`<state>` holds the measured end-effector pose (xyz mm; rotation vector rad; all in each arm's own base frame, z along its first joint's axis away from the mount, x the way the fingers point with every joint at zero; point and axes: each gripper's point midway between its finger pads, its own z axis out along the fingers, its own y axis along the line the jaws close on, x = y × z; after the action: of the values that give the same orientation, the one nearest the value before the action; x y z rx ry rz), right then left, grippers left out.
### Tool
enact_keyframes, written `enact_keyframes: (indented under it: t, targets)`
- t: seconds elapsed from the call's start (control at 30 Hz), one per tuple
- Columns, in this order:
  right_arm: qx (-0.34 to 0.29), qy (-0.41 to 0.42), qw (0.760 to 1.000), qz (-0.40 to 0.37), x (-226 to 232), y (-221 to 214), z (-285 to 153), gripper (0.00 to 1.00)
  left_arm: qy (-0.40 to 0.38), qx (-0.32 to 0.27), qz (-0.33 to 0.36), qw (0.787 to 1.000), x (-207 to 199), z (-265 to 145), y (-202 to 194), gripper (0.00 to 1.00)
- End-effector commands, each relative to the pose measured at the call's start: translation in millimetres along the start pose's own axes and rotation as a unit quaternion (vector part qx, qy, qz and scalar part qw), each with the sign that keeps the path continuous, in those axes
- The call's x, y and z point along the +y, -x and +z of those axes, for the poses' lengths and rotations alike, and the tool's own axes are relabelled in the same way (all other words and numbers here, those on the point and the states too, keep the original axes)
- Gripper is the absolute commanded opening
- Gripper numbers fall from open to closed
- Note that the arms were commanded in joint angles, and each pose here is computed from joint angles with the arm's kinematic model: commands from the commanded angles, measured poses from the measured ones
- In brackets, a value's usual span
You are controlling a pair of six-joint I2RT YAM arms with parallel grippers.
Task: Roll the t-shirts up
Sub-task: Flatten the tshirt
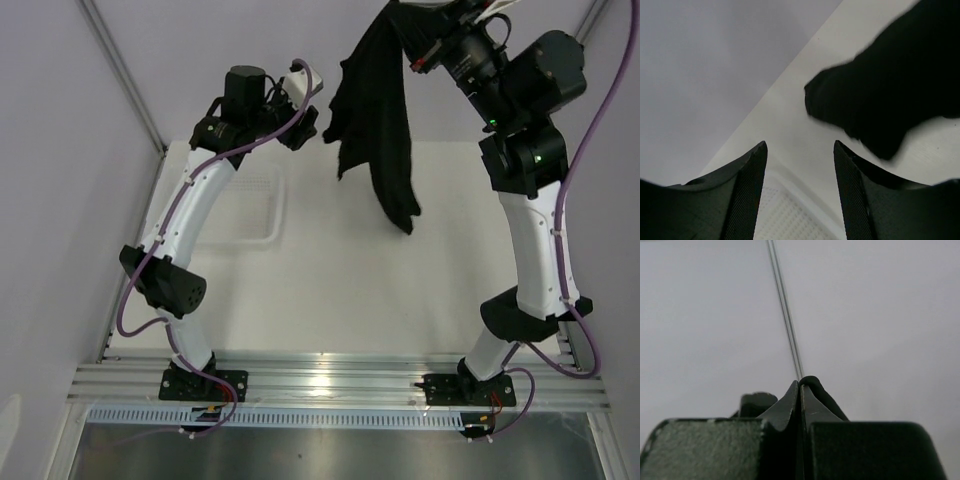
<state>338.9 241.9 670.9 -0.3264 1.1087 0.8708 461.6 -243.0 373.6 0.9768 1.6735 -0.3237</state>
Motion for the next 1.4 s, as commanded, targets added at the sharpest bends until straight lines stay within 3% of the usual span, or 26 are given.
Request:
enact_keyframes:
  t: [0.0,0.13,0.17,0.23,0.27,0.33,0.37,0.43,0.5,0.6,0.7,0.77,0.9,0.97,1.07,1.23,1.37]
  targets:
    - [-0.088,0.000,0.996,-0.003,12.9,50.0,-3.3,0.00,0.009,-0.037,0.012,0.999,6.0,-19.5,28.9,0.60]
    - [-0.055,-0.095,0.994,0.011,-31.2,24.6,-8.8,0.00,0.003,-0.028,0.007,1.000,3.7,-16.0,22.1,0.60]
    - [-0.014,-0.134,0.990,0.026,-63.2,-13.2,-9.4,0.00,0.007,-0.023,0.011,1.000,5.3,-14.7,19.0,0.61]
    - [0.004,-0.172,0.982,0.080,-84.2,-32.7,-28.7,0.00,0.007,-0.007,0.011,1.000,5.1,-8.4,6.5,0.61]
    - [0.055,-0.227,0.967,0.104,-125.8,-86.9,-43.8,0.00,0.005,0.002,0.012,1.000,3.9,-5.2,-0.6,0.61]
    - [0.074,-0.275,0.943,0.171,-149.0,-118.8,-72.2,0.00,0.003,0.027,0.006,1.000,3.5,2.0,-17.2,0.61]
    - [0.124,-0.317,0.919,0.198,-175.2,-178.8,-97.0,0.00,0.001,0.036,0.005,0.999,2.4,5.0,-23.6,0.61]
    - [0.156,-0.373,0.887,0.225,-206.1,-225.1,-132.1,0.00,-0.005,0.058,-0.001,0.998,0.4,11.2,-38.6,0.60]
    - [0.218,-0.424,0.842,0.253,-227.4,-297.8,-177.2,0.00,-0.014,0.067,-0.001,0.998,-4.3,14.1,-44.1,0.59]
    - [0.277,-0.463,0.793,0.282,-246.2,-362.8,-225.4,0.00,-0.043,0.084,0.019,0.995,-25.1,11.9,-48.1,0.57]
    - [0.302,-0.484,0.768,0.289,-258.4,-385.8,-250.6,0.00,-0.098,0.117,0.059,0.987,-72.9,3.3,-59.5,0.57]
    - [0.310,-0.490,0.769,0.271,-262.6,-386.7,-256.9,0.00,-0.161,0.148,0.075,0.973,-120.5,-8.4,-74.1,0.57]
    - [0.308,-0.488,0.775,0.256,-261.5,-381.2,-258.4,0.00,-0.259,0.246,0.012,0.934,-190.7,-40.9,-122.6,0.58]
    - [0.313,-0.486,0.774,0.258,-257.8,-387.0,-263.4,0.00,-0.275,0.321,-0.012,0.906,-220.0,-51.5,-171.6,0.58]
    - [0.318,-0.484,0.772,0.261,-250.9,-395.4,-271.8,0.00,-0.283,0.367,-0.004,0.886,-252.5,-60.9,-209.7,0.58]
    - [0.327,-0.483,0.766,0.271,-241.9,-405.6,-283.8,0.00,-0.280,0.376,0.041,0.882,-281.0,-61.9,-234.3,0.53]
    - [0.334,-0.490,0.759,0.268,-240.1,-410.6,-294.7,0.00,-0.299,0.389,0.038,0.870,-302.6,-64.4,-248.6,0.54]
